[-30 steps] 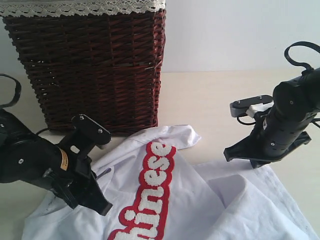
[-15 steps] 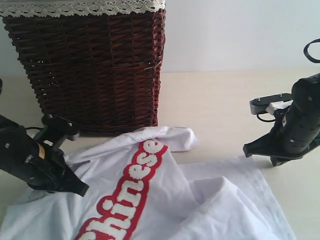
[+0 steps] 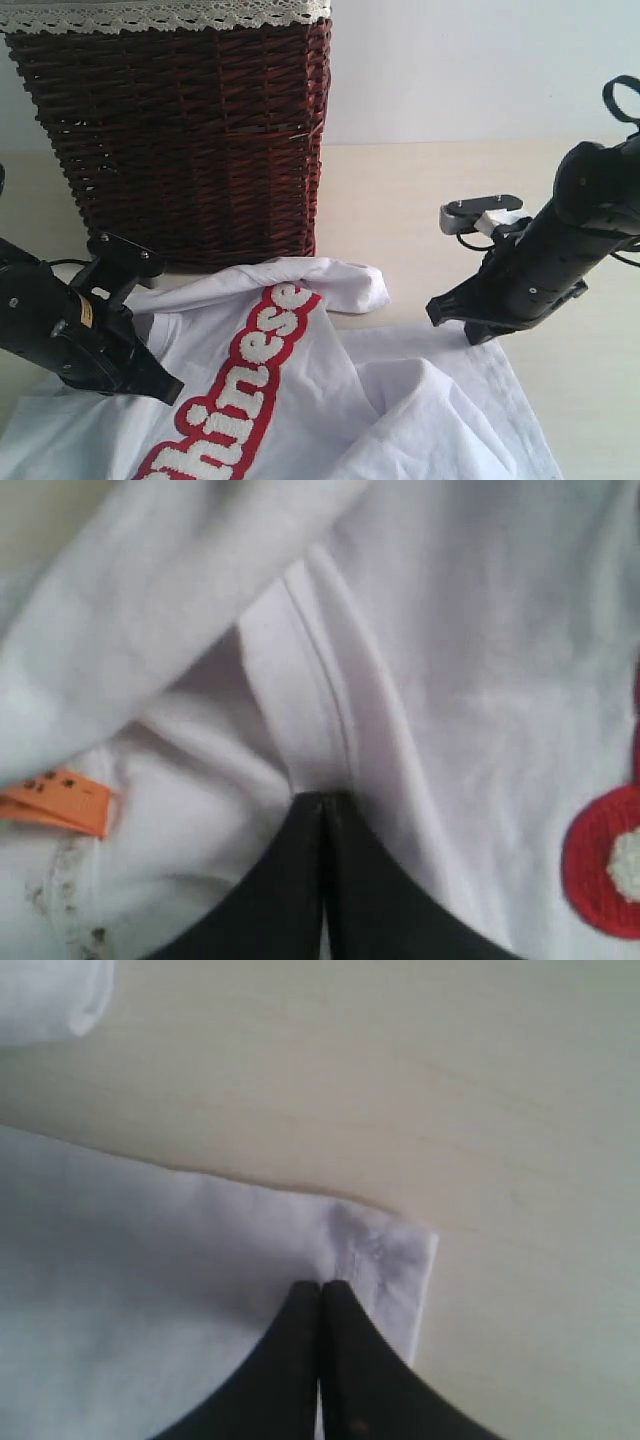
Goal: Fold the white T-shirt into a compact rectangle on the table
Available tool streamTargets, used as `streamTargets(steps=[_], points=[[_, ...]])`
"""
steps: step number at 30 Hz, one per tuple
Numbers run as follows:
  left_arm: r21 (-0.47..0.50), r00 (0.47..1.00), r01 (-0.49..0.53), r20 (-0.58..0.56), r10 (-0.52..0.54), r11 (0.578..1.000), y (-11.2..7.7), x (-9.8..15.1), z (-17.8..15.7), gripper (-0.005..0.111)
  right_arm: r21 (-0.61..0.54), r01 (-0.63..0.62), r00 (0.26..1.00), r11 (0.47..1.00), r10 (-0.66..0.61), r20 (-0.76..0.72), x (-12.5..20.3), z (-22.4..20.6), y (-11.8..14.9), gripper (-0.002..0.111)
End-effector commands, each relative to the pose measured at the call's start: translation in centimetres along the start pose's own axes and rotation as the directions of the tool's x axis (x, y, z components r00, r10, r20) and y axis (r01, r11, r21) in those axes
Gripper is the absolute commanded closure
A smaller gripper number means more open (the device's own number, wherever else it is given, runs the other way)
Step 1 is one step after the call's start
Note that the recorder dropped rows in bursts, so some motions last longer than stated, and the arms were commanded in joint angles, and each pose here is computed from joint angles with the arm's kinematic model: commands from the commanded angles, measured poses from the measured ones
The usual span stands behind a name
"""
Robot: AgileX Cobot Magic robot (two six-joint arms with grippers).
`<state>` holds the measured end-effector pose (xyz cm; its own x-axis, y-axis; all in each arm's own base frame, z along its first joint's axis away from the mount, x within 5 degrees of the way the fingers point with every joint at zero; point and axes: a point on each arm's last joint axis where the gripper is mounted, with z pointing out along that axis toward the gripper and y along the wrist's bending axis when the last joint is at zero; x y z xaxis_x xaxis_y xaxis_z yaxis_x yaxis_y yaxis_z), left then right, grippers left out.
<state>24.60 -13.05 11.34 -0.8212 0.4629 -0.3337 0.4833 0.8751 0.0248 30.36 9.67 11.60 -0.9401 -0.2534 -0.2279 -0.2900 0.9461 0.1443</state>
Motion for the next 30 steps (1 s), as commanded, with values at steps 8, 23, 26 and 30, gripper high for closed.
streamTargets(steps=[8,23,26,30], points=[[0.005,0.991,-0.013,0.130,0.012,1.000,-0.2,-0.7,-2.0,0.107,0.105,0.009,0.999,0.994,-0.004,-0.048,0.3,1.2,-1.1,0.108],[-0.043,0.985,0.138,0.109,-0.133,0.990,4.3,0.7,0.6,0.107,0.269,0.004,0.995,0.963,0.022,-0.095,0.7,0.9,-2.6,0.108],[-0.054,0.982,0.178,0.073,-0.174,0.983,5.1,1.2,0.6,0.107,0.303,0.012,0.995,0.953,0.018,-0.094,0.7,0.8,-3.1,0.108],[-0.065,0.977,0.209,0.048,-0.207,0.976,5.8,1.6,0.5,0.107,0.328,-0.036,0.994,0.944,0.066,-0.082,0.8,0.6,-4.2,0.108]])
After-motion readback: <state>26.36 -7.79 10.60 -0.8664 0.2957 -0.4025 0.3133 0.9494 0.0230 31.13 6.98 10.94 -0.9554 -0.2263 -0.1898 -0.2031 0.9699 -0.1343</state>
